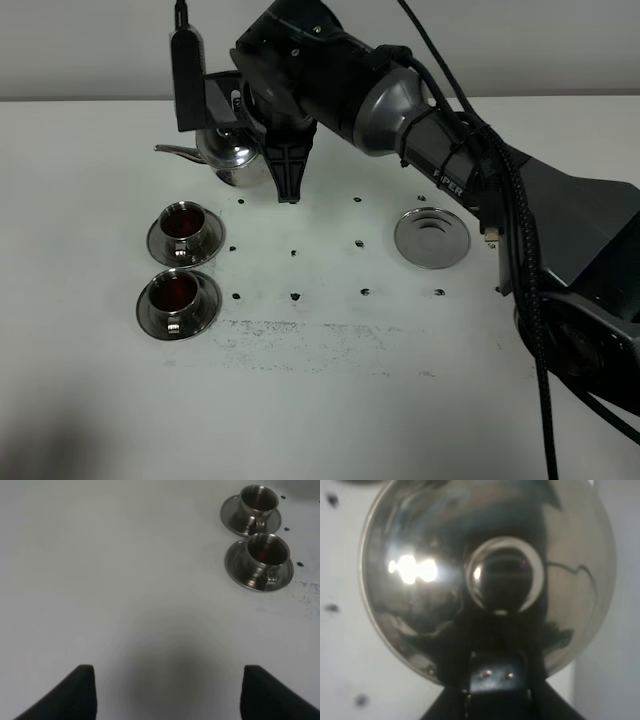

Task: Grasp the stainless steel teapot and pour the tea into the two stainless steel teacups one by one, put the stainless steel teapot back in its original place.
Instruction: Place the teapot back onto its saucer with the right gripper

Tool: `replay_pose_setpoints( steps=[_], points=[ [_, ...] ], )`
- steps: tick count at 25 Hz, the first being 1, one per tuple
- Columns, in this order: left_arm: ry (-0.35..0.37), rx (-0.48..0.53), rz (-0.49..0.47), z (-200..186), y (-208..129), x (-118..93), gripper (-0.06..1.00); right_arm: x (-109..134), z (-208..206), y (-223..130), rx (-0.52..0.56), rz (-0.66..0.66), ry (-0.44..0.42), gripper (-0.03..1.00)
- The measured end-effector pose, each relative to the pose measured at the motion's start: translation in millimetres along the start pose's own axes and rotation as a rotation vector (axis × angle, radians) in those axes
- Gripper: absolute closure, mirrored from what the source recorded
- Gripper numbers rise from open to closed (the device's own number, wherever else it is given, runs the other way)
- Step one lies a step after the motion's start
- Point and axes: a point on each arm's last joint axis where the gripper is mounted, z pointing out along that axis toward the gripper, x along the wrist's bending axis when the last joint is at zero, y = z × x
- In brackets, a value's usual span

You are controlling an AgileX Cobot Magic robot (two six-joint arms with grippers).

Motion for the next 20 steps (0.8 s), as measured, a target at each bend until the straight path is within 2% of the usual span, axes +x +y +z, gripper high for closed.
replay_pose_setpoints(
  steps=[4,9,13,16,20],
  points=[
    [0.000,0.000,0.000,0.0,0.0,0.0,0.36,2.4,-6.0,-10.3,-0.050,0.150,0.079,0.78],
    [0.000,0.000,0.000,0.0,0.0,0.0,0.36,24.9,-8.4,-26.2,-0.078,0.209,0.140,0.78],
    [0.000,0.000,0.000,0.0,0.0,0.0,0.36,39.3,-9.6,-30.7,-0.111,0.365,0.185,0.78],
    [0.000,0.000,0.000,0.0,0.0,0.0,0.36,45.9,-3.9,-32.1,-0.099,0.471,0.211,0.78],
    [0.000,0.000,0.000,0.0,0.0,0.0,0.36,50.6,5.6,-32.1,-0.078,0.510,0.229,0.78]
  ],
)
